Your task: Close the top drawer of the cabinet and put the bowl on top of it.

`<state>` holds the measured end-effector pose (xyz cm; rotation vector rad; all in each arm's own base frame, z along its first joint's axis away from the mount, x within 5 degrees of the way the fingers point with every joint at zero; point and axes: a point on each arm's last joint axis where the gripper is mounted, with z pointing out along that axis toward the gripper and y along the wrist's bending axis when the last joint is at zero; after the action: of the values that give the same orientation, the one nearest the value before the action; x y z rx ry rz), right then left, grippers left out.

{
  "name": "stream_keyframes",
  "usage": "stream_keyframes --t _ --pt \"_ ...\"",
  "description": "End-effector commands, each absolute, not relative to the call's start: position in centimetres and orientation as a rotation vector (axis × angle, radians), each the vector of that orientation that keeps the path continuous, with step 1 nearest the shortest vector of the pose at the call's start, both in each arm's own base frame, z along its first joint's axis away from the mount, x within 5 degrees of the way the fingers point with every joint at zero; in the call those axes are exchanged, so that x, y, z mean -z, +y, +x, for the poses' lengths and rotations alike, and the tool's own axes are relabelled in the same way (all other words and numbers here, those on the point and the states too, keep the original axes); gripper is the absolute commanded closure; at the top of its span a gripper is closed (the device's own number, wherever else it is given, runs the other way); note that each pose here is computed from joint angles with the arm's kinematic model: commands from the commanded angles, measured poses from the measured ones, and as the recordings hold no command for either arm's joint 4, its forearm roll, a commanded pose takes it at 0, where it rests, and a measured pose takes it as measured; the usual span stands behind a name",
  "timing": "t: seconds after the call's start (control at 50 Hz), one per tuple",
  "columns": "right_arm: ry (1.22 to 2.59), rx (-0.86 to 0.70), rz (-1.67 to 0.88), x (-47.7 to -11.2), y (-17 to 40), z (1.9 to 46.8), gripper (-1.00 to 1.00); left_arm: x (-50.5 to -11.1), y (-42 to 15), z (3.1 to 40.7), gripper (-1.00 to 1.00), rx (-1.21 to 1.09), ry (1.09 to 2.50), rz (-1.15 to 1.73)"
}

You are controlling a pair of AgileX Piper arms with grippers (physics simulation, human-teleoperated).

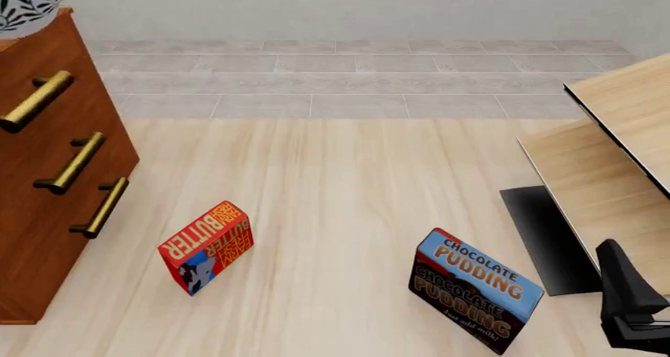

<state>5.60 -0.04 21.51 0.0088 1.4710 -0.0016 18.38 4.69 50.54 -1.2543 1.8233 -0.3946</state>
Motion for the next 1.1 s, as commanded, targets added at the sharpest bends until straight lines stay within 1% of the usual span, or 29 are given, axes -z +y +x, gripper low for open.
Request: stream_keyframes --t 0.02,0.28,0.3,0.32,0.76,1.1 --pt "1.47 0.003 0.013 -21.5 -0.1 5.6 -1.0 -50.5 6.3 18.2 1.0 0.366 1.749 -1.355" --pt "1.471 0.001 0.013 -21.5 -0.1 5.6 -1.0 -49.9 7.4 17.7 1.0 0.373 1.658 -1.496" --pt "1.471 0.001 0.012 -21.5 0.0 5.6 -1.0 -50.4 8.3 19.0 1.0 0.367 1.641 -1.512" --pt "1.472 0.001 0.011 -21.5 0.0 5.6 -1.0 -50.5 8.5 19.2 1.0 0.366 1.634 -1.515" --pt "1.473 0.003 0.008 -21.5 0.0 5.6 -1.0 -50.5 12.5 19.4 1.0 0.282 1.51 -1.644" --pt "1.473 0.005 0.009 -21.5 -0.1 5.6 -1.0 -49.7 14.7 20.4 1.0 0.242 1.493 -1.701"
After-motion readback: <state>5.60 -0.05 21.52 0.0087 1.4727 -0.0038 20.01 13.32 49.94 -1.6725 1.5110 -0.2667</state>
